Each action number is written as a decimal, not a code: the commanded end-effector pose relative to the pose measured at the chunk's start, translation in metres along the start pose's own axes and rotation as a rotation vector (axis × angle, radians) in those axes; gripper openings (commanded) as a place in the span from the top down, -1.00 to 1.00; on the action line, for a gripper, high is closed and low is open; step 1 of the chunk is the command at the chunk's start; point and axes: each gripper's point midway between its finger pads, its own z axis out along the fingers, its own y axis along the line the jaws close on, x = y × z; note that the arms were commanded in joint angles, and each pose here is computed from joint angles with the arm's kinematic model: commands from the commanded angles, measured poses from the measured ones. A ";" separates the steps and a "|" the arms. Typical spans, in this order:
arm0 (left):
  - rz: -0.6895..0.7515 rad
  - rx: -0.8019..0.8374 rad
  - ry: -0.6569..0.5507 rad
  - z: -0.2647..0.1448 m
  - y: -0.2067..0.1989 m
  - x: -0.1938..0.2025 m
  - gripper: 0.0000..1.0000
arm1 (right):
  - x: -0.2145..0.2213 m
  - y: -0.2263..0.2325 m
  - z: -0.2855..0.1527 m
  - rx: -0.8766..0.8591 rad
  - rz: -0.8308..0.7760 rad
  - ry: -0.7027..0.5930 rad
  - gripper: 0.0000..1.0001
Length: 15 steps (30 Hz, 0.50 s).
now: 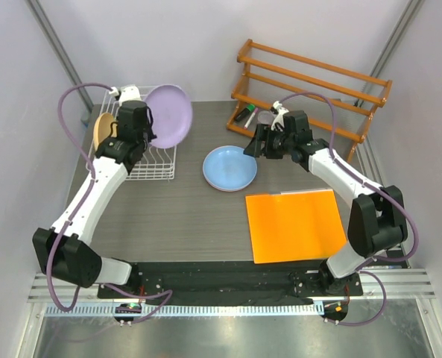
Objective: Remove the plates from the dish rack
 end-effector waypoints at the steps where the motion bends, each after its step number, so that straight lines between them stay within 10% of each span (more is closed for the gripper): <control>1: -0.153 0.397 0.170 -0.010 -0.082 0.034 1.00 | -0.028 0.059 -0.011 -0.214 -0.033 -0.112 -0.44; 15: -0.198 0.669 0.392 -0.035 -0.137 0.088 1.00 | -0.024 0.065 0.017 -0.238 -0.025 -0.088 -0.48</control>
